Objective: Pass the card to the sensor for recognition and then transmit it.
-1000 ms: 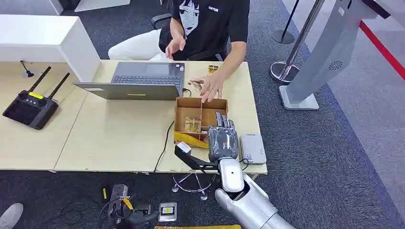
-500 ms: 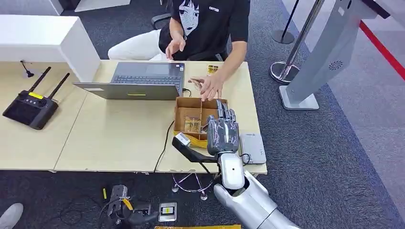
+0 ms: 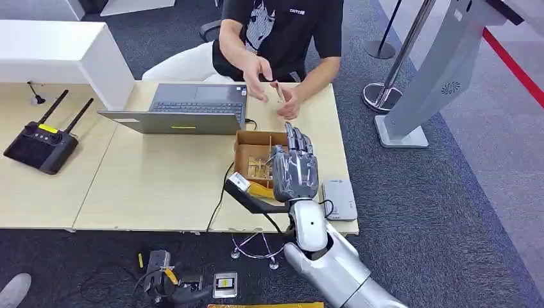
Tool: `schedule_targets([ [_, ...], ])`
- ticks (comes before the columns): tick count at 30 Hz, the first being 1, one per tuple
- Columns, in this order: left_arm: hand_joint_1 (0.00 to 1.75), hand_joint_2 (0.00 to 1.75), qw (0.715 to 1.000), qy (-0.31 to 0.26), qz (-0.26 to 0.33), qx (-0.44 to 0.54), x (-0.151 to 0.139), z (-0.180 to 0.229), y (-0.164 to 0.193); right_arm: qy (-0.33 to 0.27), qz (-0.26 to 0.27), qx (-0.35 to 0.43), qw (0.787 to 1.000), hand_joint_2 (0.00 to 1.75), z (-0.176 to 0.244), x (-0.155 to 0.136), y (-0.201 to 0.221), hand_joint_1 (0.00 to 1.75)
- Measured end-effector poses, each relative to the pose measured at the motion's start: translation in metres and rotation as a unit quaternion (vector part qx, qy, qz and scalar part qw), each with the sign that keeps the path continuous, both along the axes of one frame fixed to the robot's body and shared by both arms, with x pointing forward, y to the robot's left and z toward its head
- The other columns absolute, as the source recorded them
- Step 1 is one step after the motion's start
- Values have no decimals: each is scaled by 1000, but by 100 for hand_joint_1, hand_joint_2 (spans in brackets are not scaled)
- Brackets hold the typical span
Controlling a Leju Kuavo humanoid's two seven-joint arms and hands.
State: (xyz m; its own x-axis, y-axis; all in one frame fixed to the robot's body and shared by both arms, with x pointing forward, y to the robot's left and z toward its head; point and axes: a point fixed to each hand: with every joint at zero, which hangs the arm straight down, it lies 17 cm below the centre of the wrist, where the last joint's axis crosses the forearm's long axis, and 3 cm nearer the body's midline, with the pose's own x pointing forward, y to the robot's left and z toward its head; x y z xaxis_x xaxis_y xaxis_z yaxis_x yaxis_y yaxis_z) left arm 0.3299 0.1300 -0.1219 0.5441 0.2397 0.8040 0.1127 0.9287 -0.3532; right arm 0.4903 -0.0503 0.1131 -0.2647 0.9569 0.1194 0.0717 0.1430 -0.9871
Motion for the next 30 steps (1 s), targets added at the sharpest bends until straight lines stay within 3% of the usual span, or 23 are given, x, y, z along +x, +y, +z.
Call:
schedule_targets([
  [13, 0, 175, 1000, -3, 10, 6, 1, -2, 8, -43, 44, 59, 996, 175, 62, 8, 37, 175],
  [30, 0, 175, 999, -1, 33, 8, 3, -6, 22, -43, 68, 83, 993, 175, 75, 3, 60, 175],
])
